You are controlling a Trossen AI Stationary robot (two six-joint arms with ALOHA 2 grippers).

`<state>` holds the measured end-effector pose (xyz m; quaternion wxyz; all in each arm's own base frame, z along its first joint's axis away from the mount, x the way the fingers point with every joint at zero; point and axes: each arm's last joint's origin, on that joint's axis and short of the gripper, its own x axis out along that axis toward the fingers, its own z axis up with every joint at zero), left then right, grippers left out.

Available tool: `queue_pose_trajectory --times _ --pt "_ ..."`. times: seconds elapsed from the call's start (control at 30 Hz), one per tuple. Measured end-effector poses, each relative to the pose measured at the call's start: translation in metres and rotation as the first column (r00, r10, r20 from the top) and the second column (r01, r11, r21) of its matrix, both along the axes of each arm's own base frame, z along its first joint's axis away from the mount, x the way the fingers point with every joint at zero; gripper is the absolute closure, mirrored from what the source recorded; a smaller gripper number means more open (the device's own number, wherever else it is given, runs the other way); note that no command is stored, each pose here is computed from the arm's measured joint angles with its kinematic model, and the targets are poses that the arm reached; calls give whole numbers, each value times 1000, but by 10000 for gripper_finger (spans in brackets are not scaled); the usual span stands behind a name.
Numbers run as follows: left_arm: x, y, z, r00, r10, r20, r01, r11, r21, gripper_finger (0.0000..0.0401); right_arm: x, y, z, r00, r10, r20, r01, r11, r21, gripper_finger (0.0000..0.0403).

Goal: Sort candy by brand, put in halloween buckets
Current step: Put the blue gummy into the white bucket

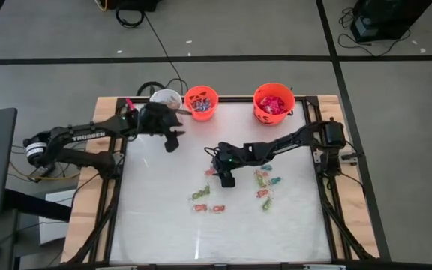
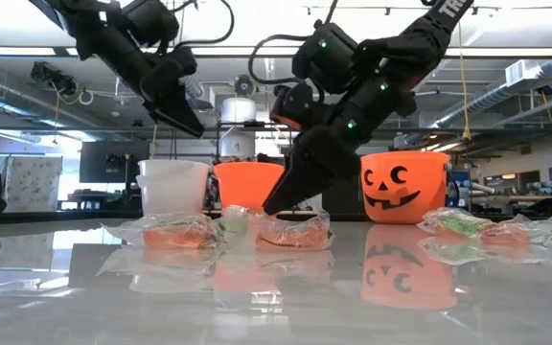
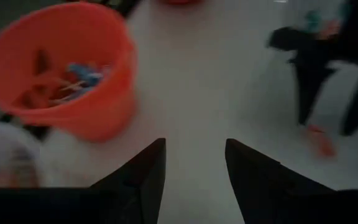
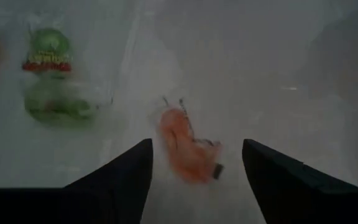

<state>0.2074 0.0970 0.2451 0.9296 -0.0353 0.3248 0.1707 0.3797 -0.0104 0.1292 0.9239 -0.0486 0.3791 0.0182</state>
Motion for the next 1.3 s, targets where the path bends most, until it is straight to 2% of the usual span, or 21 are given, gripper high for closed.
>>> queue_pose_trajectory --times 0.2,0.3,0.47,0.53,0.73,0.9,1.03,1.13,1.3 --pt "12 -31 -1 995 -95 1 95 995 -31 229 2 2 -13 999 -20 -26 21 999 33 205" --pt "17 -49 -3 989 -151 10 151 987 -53 229 1 5 -14 999 -31 -35 33 998 56 257" --pt "21 -77 -17 972 -225 67 230 970 -83 229 4 13 -6 1000 -12 21 11 998 54 370" --pt "20 -84 -25 968 -232 94 242 965 -106 229 5 16 -2 999 -3 52 0 999 47 391" --pt "14 -97 -48 964 -231 135 250 957 -149 229 11 22 6 987 -46 152 48 999 -13 396" --pt "7 -101 -63 965 -208 158 237 952 -193 229 17 26 17 959 -70 276 105 988 -114 398" --pt "5 -101 -69 969 -185 164 219 950 -223 229 23 26 31 945 -70 319 134 974 -181 399" --pt "4 -101 -69 969 -184 164 219 950 -224 229 27 27 42 951 -77 298 123 983 -138 385" --pt "4 -101 -69 969 -188 163 222 950 -219 229 24 32 35 988 5 152 -5 1000 0 308"
